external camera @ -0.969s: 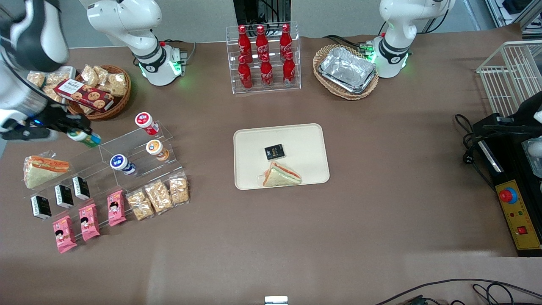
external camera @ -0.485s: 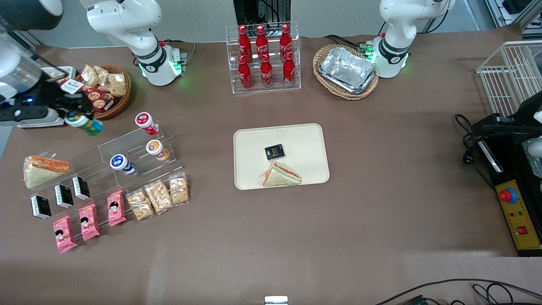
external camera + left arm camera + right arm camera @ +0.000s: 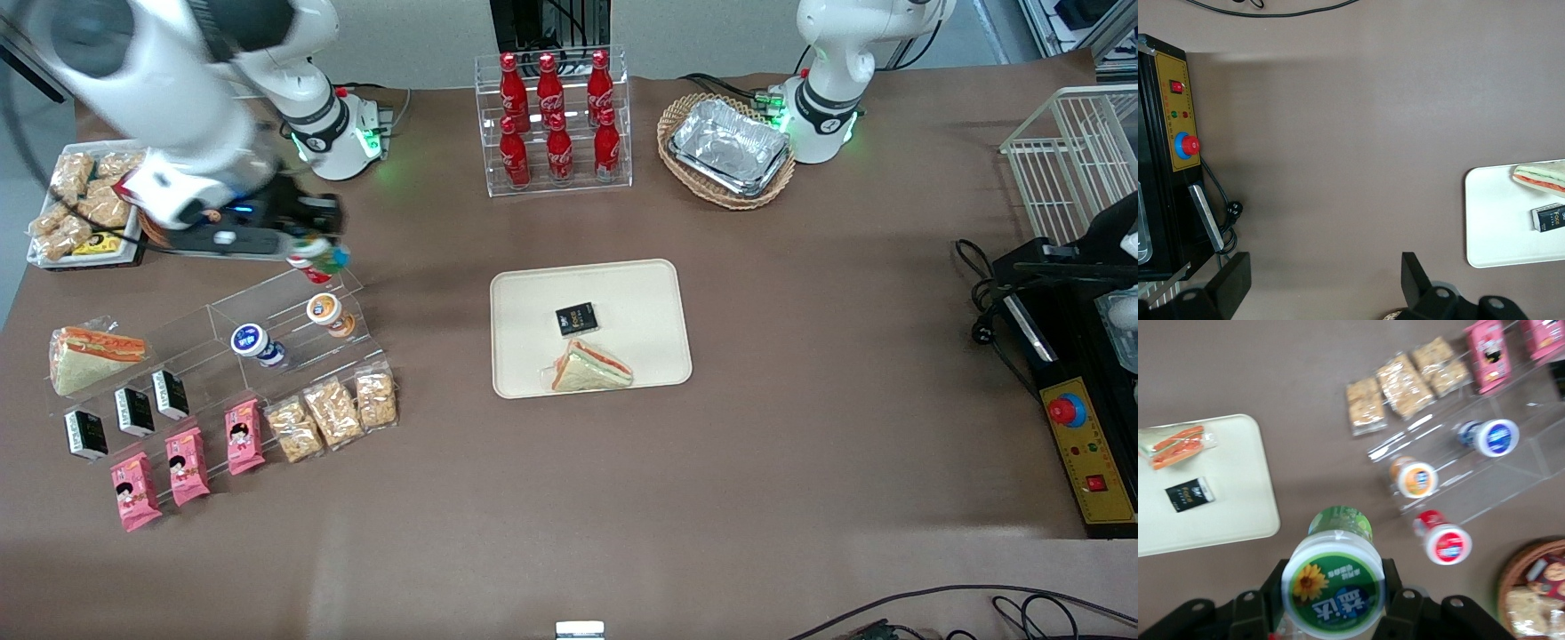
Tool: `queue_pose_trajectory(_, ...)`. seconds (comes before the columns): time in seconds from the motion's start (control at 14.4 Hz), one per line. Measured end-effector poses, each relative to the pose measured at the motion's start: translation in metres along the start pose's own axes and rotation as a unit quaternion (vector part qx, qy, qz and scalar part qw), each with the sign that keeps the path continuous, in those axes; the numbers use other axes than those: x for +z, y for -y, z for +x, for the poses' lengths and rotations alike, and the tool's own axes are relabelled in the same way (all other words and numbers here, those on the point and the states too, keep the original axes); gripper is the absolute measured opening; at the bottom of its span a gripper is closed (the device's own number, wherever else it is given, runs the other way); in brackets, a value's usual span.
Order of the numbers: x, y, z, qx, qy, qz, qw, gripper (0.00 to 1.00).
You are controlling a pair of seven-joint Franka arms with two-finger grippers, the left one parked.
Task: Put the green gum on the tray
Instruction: 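Lift the green gum bottle out of the rack with the right gripper, then carry the green gum bottle over the white tray beside the black card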
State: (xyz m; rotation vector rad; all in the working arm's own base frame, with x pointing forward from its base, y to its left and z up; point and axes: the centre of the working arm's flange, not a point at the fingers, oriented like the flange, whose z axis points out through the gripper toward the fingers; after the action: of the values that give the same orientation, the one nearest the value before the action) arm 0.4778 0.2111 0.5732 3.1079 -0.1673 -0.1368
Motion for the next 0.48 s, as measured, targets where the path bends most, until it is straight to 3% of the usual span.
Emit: queue_pose_trajectory(0.48,0.121,0.156,-0.015,0.048,-0.001,-0.004,0.9989,0.59)
